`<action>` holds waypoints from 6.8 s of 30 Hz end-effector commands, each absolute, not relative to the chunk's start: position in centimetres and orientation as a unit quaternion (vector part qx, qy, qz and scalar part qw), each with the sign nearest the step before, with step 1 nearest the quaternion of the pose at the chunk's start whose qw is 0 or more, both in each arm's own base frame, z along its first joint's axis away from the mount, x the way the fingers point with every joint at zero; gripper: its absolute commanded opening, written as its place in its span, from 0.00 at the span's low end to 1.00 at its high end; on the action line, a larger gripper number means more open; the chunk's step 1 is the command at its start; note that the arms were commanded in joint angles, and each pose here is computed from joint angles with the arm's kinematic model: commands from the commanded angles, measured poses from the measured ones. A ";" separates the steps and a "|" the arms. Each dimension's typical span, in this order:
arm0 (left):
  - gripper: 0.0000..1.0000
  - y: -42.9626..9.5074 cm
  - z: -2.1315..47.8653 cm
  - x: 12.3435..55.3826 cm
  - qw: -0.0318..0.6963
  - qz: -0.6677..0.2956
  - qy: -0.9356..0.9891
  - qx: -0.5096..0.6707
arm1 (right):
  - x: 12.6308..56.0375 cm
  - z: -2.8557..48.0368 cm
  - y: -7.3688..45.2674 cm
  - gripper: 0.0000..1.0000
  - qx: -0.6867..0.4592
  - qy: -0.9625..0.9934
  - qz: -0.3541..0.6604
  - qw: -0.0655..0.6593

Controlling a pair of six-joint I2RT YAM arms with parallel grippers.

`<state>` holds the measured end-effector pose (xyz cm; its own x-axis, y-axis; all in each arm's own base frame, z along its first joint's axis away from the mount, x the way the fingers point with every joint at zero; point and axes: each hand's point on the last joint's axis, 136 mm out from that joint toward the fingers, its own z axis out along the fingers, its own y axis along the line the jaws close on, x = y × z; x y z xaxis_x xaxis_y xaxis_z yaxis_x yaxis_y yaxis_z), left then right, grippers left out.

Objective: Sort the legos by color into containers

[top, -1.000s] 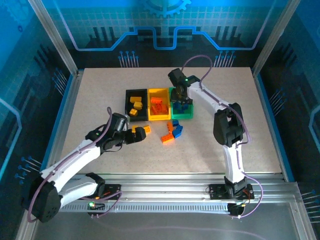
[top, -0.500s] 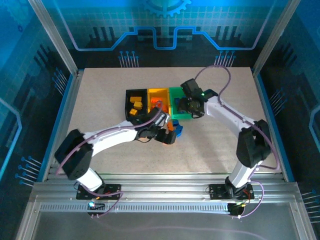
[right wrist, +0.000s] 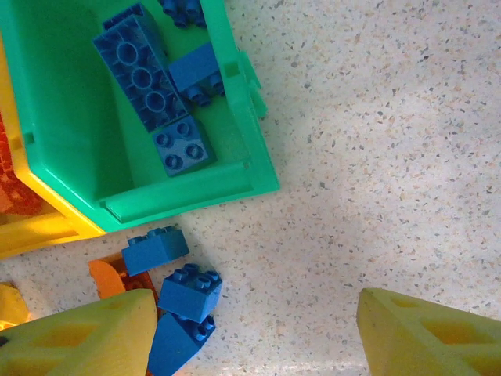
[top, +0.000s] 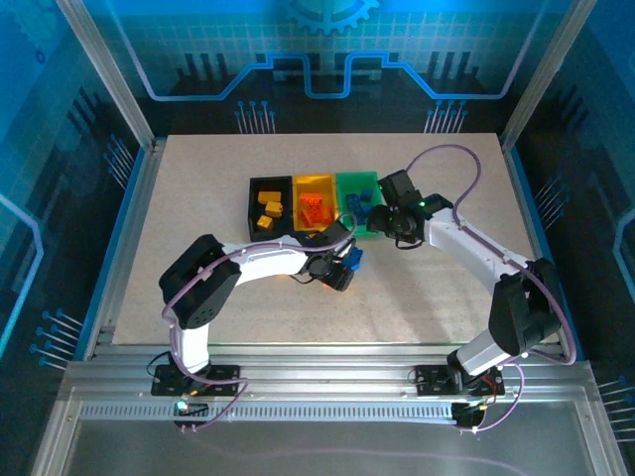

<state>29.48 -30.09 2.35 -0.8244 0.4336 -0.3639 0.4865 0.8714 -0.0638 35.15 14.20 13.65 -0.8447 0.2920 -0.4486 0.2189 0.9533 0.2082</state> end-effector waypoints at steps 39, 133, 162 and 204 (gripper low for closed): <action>0.45 -23.0 12.7 49.0 0.290 -0.066 0.954 -0.045 | 30.8 11.4 14.3 0.70 0.121 0.962 0.123 0.211; 0.99 -13.8 12.0 24.3 0.283 -0.191 0.930 -0.136 | 37.6 13.8 21.3 0.67 0.021 0.964 0.070 0.254; 0.99 -12.0 11.1 23.3 0.279 -0.175 0.932 -0.153 | 33.6 2.7 26.2 0.46 0.014 0.989 0.032 0.144; 0.78 -11.4 9.8 28.7 0.293 -0.192 0.911 -0.215 | 47.1 17.8 32.1 0.64 -0.044 0.939 0.137 0.313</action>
